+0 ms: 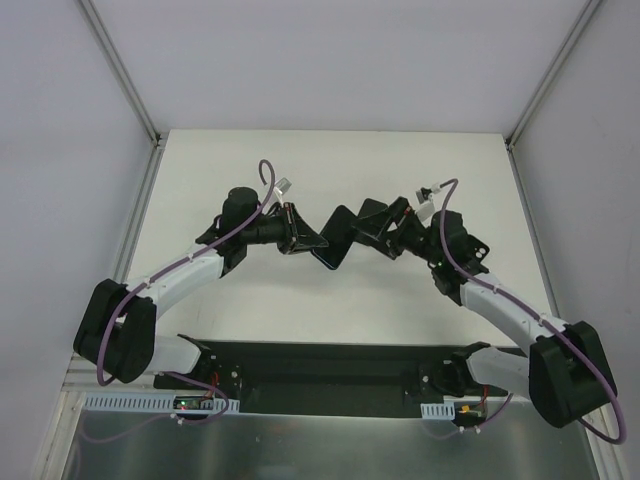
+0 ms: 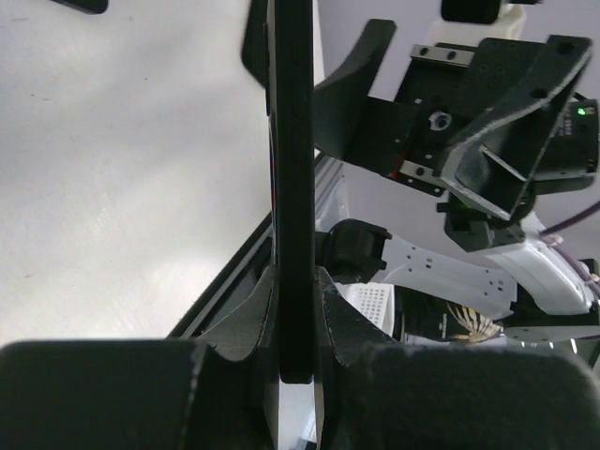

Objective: Take the phone out of the phone case
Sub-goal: Adjust the phone.

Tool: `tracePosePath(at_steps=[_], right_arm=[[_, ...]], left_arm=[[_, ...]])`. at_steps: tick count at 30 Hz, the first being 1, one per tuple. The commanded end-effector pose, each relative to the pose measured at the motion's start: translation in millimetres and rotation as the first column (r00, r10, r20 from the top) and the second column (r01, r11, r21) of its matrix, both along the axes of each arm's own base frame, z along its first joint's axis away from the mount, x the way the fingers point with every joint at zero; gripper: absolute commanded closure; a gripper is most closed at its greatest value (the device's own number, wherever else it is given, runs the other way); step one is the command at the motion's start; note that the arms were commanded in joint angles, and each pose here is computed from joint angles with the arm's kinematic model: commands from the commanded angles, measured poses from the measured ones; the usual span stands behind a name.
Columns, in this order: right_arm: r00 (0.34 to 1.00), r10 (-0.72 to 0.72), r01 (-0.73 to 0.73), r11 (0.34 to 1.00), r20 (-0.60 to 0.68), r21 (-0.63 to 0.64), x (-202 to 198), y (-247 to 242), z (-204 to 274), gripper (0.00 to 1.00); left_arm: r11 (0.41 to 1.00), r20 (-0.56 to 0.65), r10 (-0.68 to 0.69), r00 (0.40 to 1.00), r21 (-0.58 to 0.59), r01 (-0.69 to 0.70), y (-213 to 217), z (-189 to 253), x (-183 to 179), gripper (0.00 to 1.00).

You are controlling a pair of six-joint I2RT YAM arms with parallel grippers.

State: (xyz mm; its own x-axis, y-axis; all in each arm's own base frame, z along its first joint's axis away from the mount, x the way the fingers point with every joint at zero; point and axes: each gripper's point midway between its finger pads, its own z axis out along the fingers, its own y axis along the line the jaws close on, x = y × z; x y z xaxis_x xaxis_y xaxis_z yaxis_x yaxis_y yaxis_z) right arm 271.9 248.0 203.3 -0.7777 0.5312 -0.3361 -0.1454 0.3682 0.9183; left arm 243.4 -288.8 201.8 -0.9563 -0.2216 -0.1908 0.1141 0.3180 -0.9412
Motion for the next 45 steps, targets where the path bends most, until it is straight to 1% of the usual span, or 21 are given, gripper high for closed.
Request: tracePosePath(at_steps=[1, 2, 3, 4, 7, 8, 10, 14, 17, 21, 22, 24, 25, 28, 29, 32, 33, 36, 38, 39, 45], right_arm=[[0.999, 0.025, -0.029, 0.993, 0.035, 0.116, 6.6, 10.1, 17.9, 0.03], [1.0, 0.025, -0.026, 0.993, 0.008, 0.119, 8.2, 11.2, 7.4, 0.02], [0.999, 0.026, -0.031, 0.988, 0.041, 0.149, 10.1, 12.7, 14.8, 0.02], [0.999, 0.025, -0.029, 0.984, 0.023, 0.177, 11.0, 14.5, 15.0, 0.01], [0.999, 0.033, -0.04, 0.971, 0.035, 0.236, 15.6, 18.8, 18.0, 0.11], [0.998, 0.035, -0.047, 0.965, 0.052, 0.257, 18.5, 20.7, 21.1, 0.19], [0.998, 0.036, -0.05, 0.954, 0.054, 0.295, 20.9, 22.0, 25.4, 0.28], [0.991, 0.037, -0.086, 0.917, 0.13, 0.389, 25.8, 24.9, 43.9, 0.44], [0.991, 0.047, -0.099, 0.895, 0.129, 0.435, 30.2, 28.2, 46.1, 0.56], [0.99, 0.052, -0.105, 0.882, 0.128, 0.459, 32.7, 31.8, 43.4, 0.67], [0.991, 0.051, -0.103, 0.881, 0.124, 0.462, 33.6, 32.0, 41.8, 0.72], [0.99, 0.049, -0.105, 0.879, 0.131, 0.466, 33.5, 31.7, 42.3, 0.75], [0.99, 0.051, -0.106, 0.879, 0.13, 0.465, 33.9, 32.2, 41.4, 0.83], [0.989, 0.059, -0.115, 0.879, 0.134, 0.462, 33.6, 33.4, 41.8, 0.98], [0.989, 0.064, -0.12, 0.879, 0.136, 0.461, 33.6, 33.6, 42.1, 0.98], [0.981, 0.113, -0.173, 0.876, 0.157, 0.45, 29.1, 39.2, 45.6, 0.99], [0.975, 0.136, -0.201, 0.872, 0.173, 0.446, 26.9, 41.0, 49.2, 0.99], [0.96, 0.2, -0.269, 0.861, 0.198, 0.432, 20.2, 46.5, 54.4, 0.99], [0.951, 0.23, -0.298, 0.855, 0.205, 0.424, 16.5, 48.9, 55.4, 0.98], [0.942, 0.258, -0.326, 0.849, 0.213, 0.415, 12.1, 50.0, 55.9, 0.99], [0.892, 0.375, -0.447, 0.817, 0.252, 0.365, -7.8, 60.3, 60.2, 0.99]], left_arm=[[0.986, 0.164, -0.033, 0.986, -0.159, 0.059, -2.6, 59.3, -4.6, 1.0], [0.984, 0.163, -0.031, 0.986, -0.168, 0.059, -1.9, 62.0, -5.7, 1.0], [0.983, 0.164, -0.036, 0.986, -0.174, 0.065, -2.3, 63.4, -7.1, 1.0], [0.982, 0.167, -0.032, 0.985, -0.178, 0.062, -1.2, 65.0, -6.2, 1.0], [0.978, 0.167, -0.04, 0.985, -0.193, 0.073, -0.8, 67.6, -9.0, 1.0], [0.977, 0.166, -0.037, 0.985, -0.201, 0.071, -0.4, 68.5, -8.8, 1.0], [0.976, 0.156, -0.042, 0.987, -0.207, 0.074, 0.1, 66.4, -10.4, 1.0], [0.971, 0.139, -0.045, 0.989, -0.226, 0.076, 0.2, 64.5, -10.9, 1.0], [0.97, 0.136, -0.044, 0.99, -0.233, 0.075, 0.4, 64.2, -11.6, 1.0], [0.969, 0.143, -0.039, 0.989, -0.236, 0.072, 1.9, 66.0, -11.2, 1.0], [0.969, 0.141, -0.036, 0.989, -0.235, 0.069, 2.4, 65.7, -10.9, 1.0], [0.969, 0.143, -0.036, 0.989, -0.236, 0.069, 2.9, 65.8, -11.0, 1.0], [0.969, 0.146, -0.039, 0.989, -0.235, 0.073, 3.2, 65.2, -12.0, 1.0], [0.968, 0.164, -0.05, 0.985, -0.236, 0.088, 3.9, 66.8, -15.5, 1.0], [0.967, 0.168, -0.053, 0.984, -0.236, 0.092, 4.5, 67.4, -16.3, 0.99], [0.967, 0.183, -0.058, 0.981, -0.236, 0.101, 5.4, 69.3, -17.5, 0.8], [0.966, 0.187, -0.061, 0.98, -0.236, 0.105, 5.8, 70.3, -17.9, 0.65], [0.965, 0.204, -0.065, 0.977, -0.238, 0.114, 7.5, 74.5, -17.6, 0.44], [0.964, 0.218, -0.066, 0.974, -0.238, 0.119, 8.1, 78.2, -15.4, 0.41], [0.964, 0.218, -0.066, 0.974, -0.238, 0.119, 8.0, 78.6, -14.2, 0.37], [0.959, 0.226, -0.102, 0.969, -0.235, 0.156, 3.4, 78.8, -9.6, 0.34]])
